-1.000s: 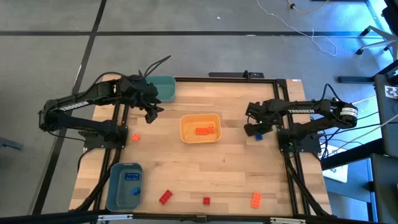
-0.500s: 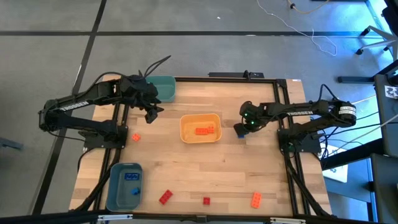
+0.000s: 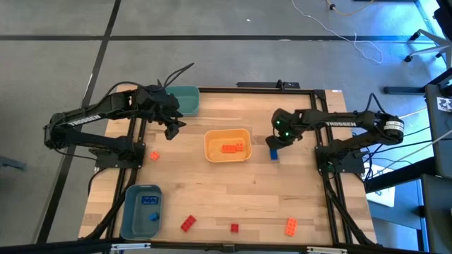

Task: Sort & place blocks by color
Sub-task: Put the blue 8 stud game piece into the blue bin

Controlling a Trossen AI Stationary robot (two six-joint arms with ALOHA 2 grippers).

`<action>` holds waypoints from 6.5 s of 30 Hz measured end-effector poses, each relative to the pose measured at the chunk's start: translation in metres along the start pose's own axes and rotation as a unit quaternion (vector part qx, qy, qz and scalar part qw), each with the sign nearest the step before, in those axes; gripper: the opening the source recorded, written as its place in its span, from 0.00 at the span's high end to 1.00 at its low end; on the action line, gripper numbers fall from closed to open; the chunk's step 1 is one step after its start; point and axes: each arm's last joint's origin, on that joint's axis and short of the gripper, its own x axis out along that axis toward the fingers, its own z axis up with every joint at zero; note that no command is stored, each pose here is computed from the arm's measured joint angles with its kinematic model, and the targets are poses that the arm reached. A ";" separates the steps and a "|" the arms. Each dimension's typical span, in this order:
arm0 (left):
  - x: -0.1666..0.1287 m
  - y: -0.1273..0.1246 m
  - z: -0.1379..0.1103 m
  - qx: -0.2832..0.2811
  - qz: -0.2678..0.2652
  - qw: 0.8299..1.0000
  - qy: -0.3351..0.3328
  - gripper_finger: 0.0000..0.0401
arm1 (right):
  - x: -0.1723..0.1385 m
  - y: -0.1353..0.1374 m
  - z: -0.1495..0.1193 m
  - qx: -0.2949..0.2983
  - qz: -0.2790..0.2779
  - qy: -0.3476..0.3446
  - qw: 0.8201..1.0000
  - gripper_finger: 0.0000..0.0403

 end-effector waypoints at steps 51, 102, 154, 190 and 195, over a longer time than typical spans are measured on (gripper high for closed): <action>0.001 -0.004 0.003 0.044 -0.008 0.999 -0.018 0.52 | -0.077 0.051 0.029 -0.115 -0.177 -0.025 0.977 0.43; 0.001 -0.003 0.003 0.044 -0.003 0.999 -0.018 0.52 | 0.077 0.034 0.016 0.029 -0.195 0.105 0.975 0.45; 0.020 -0.011 0.029 0.293 -0.013 0.949 -0.113 0.52 | -0.099 0.160 0.027 -0.341 -0.018 -0.187 0.921 0.65; 0.104 0.009 0.071 -0.223 -0.170 0.950 -0.140 0.52 | -0.053 0.201 0.033 -0.535 -0.272 -0.316 0.735 0.65; 0.105 0.004 0.070 -0.214 -0.140 0.954 -0.154 0.52 | -0.053 0.201 0.033 -0.538 -0.265 -0.313 0.736 0.65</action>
